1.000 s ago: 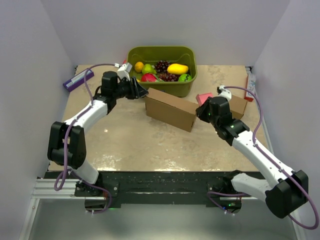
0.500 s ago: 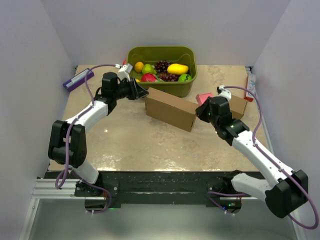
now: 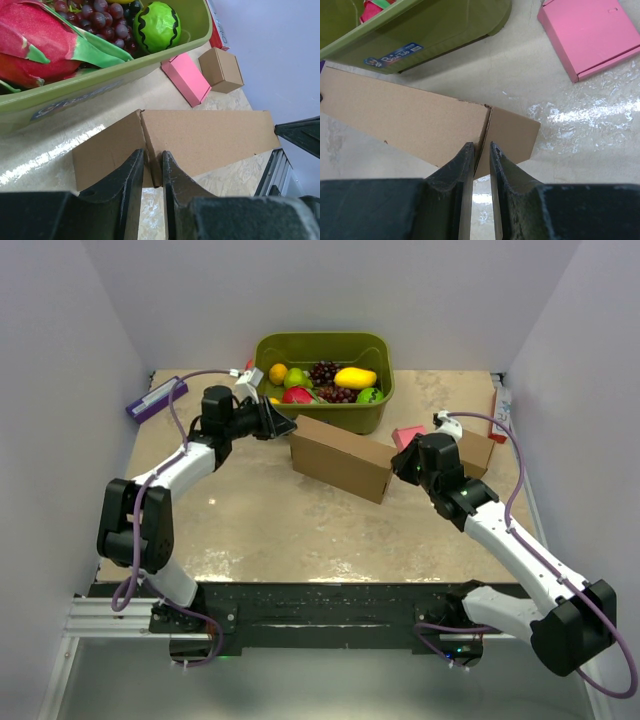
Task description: Fold the paper box
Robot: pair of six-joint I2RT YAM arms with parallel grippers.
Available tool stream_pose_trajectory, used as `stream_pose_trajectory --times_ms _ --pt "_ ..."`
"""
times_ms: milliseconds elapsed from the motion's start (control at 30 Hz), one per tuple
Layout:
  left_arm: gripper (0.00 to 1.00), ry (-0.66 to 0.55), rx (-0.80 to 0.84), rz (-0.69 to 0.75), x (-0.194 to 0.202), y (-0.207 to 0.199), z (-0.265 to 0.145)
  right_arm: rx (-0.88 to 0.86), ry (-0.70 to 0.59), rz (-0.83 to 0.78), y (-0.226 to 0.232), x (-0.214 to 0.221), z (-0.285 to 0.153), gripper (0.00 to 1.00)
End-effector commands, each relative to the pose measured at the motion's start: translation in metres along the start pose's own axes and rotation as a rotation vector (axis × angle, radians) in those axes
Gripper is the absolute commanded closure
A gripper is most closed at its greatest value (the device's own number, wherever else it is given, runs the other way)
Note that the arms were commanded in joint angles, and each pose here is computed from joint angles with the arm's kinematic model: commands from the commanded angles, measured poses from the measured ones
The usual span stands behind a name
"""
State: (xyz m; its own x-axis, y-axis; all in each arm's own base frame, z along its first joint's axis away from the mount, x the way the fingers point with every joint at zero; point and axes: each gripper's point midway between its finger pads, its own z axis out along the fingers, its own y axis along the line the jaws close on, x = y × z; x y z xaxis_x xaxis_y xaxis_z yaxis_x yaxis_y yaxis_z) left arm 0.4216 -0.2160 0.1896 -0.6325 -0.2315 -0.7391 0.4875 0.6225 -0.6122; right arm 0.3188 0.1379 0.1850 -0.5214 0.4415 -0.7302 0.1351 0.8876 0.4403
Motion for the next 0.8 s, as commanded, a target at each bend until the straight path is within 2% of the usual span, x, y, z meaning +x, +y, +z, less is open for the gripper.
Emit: stream_pose_trajectory --times_ms 0,200,233,267,300,400,600,767 --pt "1.00 0.202 -0.177 -0.156 0.079 0.059 -0.004 0.244 0.293 -0.160 -0.075 0.080 -0.007 0.80" --pt "1.00 0.195 -0.163 -0.146 0.074 0.054 -0.005 0.213 0.301 -0.146 -0.069 0.082 -0.006 0.80" --pt "0.97 0.176 -0.164 -0.128 0.067 0.051 -0.007 0.204 0.301 -0.142 -0.067 0.081 -0.007 0.80" --pt "0.93 0.164 -0.163 -0.117 0.063 0.049 -0.008 0.200 0.299 -0.140 -0.065 0.080 -0.007 0.80" --pt "0.83 0.153 -0.159 -0.103 0.058 0.046 -0.009 0.194 0.294 -0.140 -0.064 0.078 -0.009 0.80" --pt "0.64 0.108 -0.137 -0.071 0.042 0.034 -0.013 0.185 0.292 -0.142 -0.060 0.074 -0.011 0.79" --pt "0.39 0.050 -0.096 -0.017 0.020 0.017 -0.018 0.192 0.284 -0.143 -0.062 0.071 -0.016 0.79" --pt "0.27 0.001 -0.062 0.024 0.005 0.006 -0.023 0.196 0.282 -0.144 -0.063 0.071 -0.017 0.79"
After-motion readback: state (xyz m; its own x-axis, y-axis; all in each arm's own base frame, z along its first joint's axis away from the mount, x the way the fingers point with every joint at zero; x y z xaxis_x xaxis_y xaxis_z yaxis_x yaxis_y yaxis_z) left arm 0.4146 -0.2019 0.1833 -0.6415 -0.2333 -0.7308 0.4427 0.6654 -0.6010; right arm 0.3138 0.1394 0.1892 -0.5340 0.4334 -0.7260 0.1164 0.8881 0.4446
